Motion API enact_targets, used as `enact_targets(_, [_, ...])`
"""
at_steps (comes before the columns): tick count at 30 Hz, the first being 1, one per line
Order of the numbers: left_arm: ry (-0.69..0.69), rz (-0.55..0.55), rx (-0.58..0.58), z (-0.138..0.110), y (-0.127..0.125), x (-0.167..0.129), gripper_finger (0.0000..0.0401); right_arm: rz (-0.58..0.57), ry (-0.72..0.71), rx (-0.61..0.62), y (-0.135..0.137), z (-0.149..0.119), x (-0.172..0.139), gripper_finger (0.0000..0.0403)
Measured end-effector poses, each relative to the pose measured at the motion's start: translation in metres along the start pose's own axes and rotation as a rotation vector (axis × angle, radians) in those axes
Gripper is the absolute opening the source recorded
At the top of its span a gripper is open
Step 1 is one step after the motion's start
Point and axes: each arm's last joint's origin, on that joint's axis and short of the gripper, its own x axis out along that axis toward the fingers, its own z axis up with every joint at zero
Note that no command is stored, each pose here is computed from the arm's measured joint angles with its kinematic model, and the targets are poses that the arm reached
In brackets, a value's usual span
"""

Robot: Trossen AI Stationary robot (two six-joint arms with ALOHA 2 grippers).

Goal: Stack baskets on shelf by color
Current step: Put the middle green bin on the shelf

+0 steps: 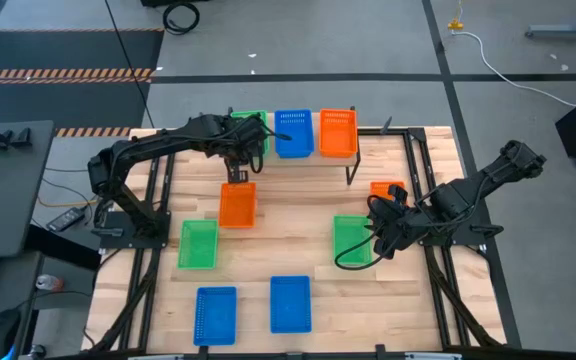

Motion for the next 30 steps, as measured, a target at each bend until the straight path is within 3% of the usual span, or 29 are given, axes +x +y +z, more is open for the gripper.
enact_targets(16, [0.023, 0.043, 0.003, -0.001, 0.001, -0.0002, 0.0131, 0.0, 0.001, 0.003, 0.0, 0.0, 0.0, 0.0128])
enact_targets(30, [-0.003, 0.028, 0.023, 0.0015, -0.0004, -0.0007, 0.0117, 0.0, 0.001, 0.003, 0.0, 0.0, 0.0, 0.0128])
